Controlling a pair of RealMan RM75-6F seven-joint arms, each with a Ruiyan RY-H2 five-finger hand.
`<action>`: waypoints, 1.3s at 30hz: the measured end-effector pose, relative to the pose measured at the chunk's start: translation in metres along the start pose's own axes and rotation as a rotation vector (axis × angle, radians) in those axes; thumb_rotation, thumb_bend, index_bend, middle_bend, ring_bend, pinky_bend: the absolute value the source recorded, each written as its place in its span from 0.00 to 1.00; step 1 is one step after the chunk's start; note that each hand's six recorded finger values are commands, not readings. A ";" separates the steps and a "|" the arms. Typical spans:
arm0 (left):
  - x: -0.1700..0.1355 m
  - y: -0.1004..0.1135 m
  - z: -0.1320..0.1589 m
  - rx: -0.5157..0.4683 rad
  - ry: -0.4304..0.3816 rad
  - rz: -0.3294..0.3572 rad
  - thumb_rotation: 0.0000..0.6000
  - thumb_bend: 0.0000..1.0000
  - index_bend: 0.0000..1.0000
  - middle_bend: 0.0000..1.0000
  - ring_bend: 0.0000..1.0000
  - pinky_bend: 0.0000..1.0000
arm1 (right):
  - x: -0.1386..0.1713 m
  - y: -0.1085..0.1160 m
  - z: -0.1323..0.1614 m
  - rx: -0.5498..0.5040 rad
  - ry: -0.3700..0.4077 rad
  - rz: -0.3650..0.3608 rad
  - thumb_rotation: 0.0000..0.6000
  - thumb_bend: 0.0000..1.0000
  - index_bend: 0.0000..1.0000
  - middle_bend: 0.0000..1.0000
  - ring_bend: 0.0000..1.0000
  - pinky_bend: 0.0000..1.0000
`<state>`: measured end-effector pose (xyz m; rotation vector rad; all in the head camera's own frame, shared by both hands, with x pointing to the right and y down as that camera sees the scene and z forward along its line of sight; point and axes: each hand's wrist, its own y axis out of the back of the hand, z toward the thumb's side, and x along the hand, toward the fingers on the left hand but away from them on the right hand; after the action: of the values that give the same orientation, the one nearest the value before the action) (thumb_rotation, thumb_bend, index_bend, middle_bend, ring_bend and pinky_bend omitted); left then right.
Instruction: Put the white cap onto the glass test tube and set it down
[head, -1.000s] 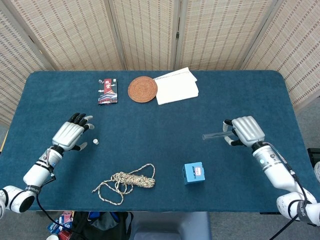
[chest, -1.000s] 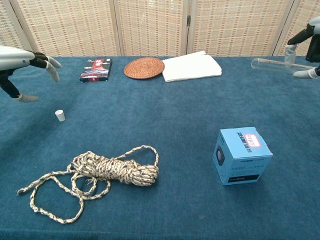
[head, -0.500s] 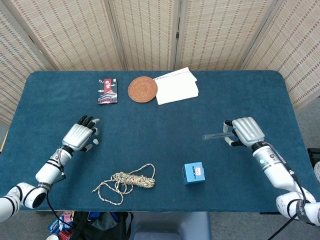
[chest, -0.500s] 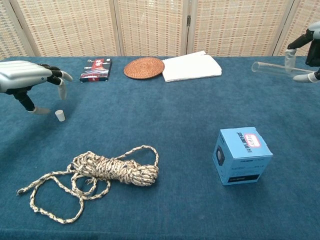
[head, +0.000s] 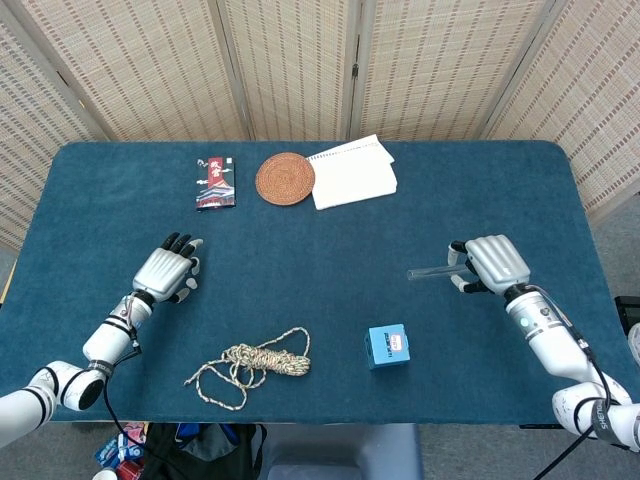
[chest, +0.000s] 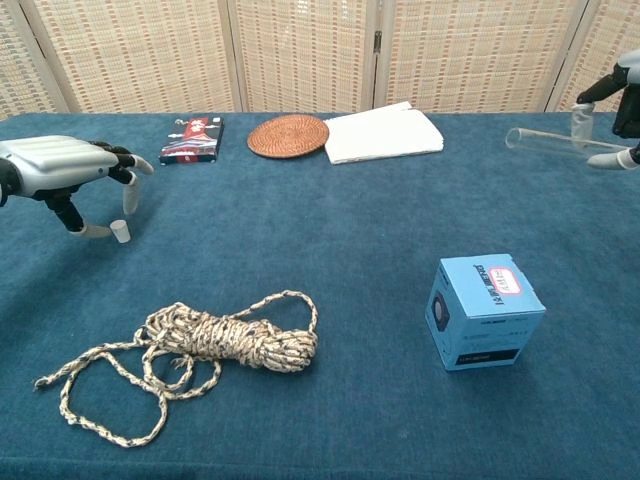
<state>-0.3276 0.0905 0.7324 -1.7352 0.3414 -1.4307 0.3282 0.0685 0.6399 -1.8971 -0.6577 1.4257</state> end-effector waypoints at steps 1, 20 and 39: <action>0.001 -0.001 0.000 0.001 0.001 -0.001 1.00 0.30 0.42 0.02 0.00 0.00 | 0.000 0.000 0.000 -0.001 -0.001 0.000 1.00 0.54 0.81 1.00 1.00 1.00; 0.003 -0.008 -0.001 0.001 0.009 -0.017 1.00 0.33 0.45 0.02 0.00 0.00 | -0.001 -0.003 -0.002 -0.004 -0.003 0.007 1.00 0.54 0.81 1.00 1.00 1.00; 0.006 -0.007 0.002 -0.020 0.010 -0.017 1.00 0.34 0.46 0.02 0.00 0.00 | 0.000 -0.003 -0.004 -0.005 -0.009 0.008 1.00 0.54 0.81 1.00 1.00 1.00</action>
<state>-0.3264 0.0920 0.7417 -1.7510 0.3478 -1.4533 0.3322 0.0694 0.6431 -1.9002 -0.6597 1.4396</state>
